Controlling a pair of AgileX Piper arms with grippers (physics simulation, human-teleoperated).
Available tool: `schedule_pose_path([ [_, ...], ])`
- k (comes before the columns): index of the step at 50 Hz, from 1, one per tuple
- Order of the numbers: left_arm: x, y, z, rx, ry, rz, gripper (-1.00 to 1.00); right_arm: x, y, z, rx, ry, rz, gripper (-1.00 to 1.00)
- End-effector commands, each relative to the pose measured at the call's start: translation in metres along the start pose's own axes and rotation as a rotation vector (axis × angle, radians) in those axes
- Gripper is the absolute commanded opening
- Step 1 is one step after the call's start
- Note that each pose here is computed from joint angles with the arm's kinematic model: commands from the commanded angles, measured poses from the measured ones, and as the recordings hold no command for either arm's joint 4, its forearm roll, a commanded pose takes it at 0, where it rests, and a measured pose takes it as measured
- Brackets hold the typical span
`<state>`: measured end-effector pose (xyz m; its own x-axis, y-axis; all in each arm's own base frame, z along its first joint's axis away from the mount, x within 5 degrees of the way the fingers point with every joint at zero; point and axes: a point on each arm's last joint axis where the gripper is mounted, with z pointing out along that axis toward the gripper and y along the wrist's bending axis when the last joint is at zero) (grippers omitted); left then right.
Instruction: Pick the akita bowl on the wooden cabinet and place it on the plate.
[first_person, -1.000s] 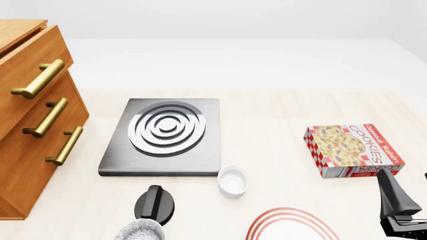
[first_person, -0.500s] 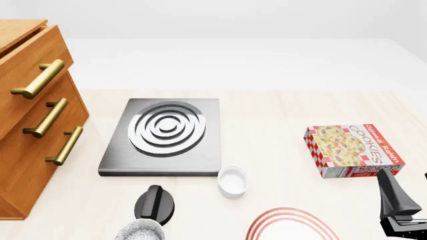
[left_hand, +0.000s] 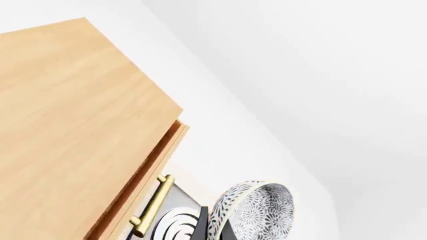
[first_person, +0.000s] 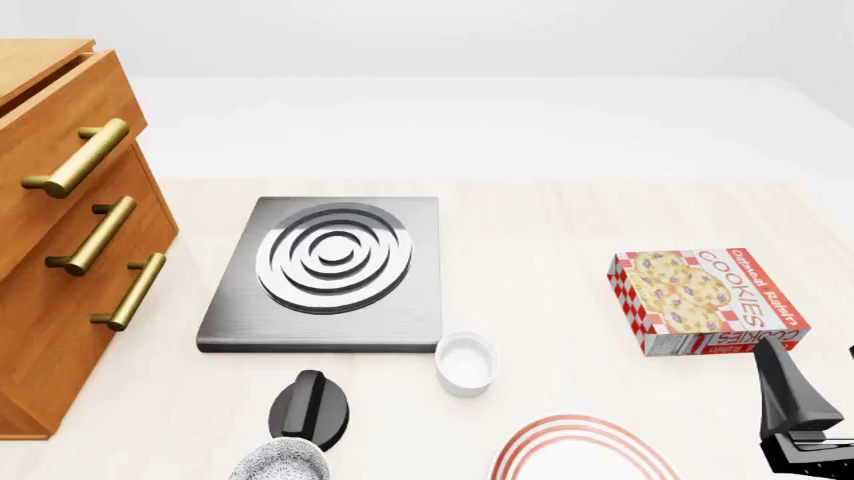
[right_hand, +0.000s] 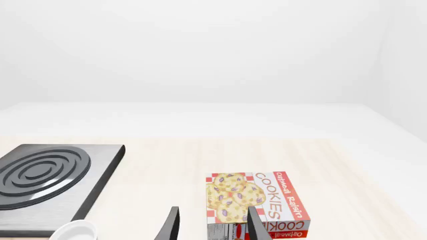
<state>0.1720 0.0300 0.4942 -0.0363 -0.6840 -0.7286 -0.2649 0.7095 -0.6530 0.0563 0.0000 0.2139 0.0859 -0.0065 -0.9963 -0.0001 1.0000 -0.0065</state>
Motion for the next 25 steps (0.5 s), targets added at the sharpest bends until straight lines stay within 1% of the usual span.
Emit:
schedule_pose_path([
  [1, 0.008, -0.013, -0.011, 0.076, 0.056, 0.004, -1.00, 0.000, 0.000, 0.000, 0.000, 0.000, 0.000, 1.00],
  [10, 0.015, -0.019, -0.010, 0.108, 0.097, 0.004, -1.00, 0.000, 0.000, 0.000, 0.000, 0.000, 0.000, 1.00],
  [13, 0.020, -0.020, -0.008, 0.119, 0.120, 0.000, -1.00, 0.000, 0.000, 0.000, 0.000, 0.000, 0.000, 1.00],
  [15, 0.025, -0.022, -0.009, 0.134, 0.142, -0.003, -1.00, 0.000, 0.000, 0.000, 0.000, 0.000, 0.000, 1.00],
  [25, 0.032, -0.030, -0.016, 0.179, 0.189, -0.010, -1.00, 0.000, 0.000, 0.000, 0.000, 0.000, 0.000, 1.00],
])
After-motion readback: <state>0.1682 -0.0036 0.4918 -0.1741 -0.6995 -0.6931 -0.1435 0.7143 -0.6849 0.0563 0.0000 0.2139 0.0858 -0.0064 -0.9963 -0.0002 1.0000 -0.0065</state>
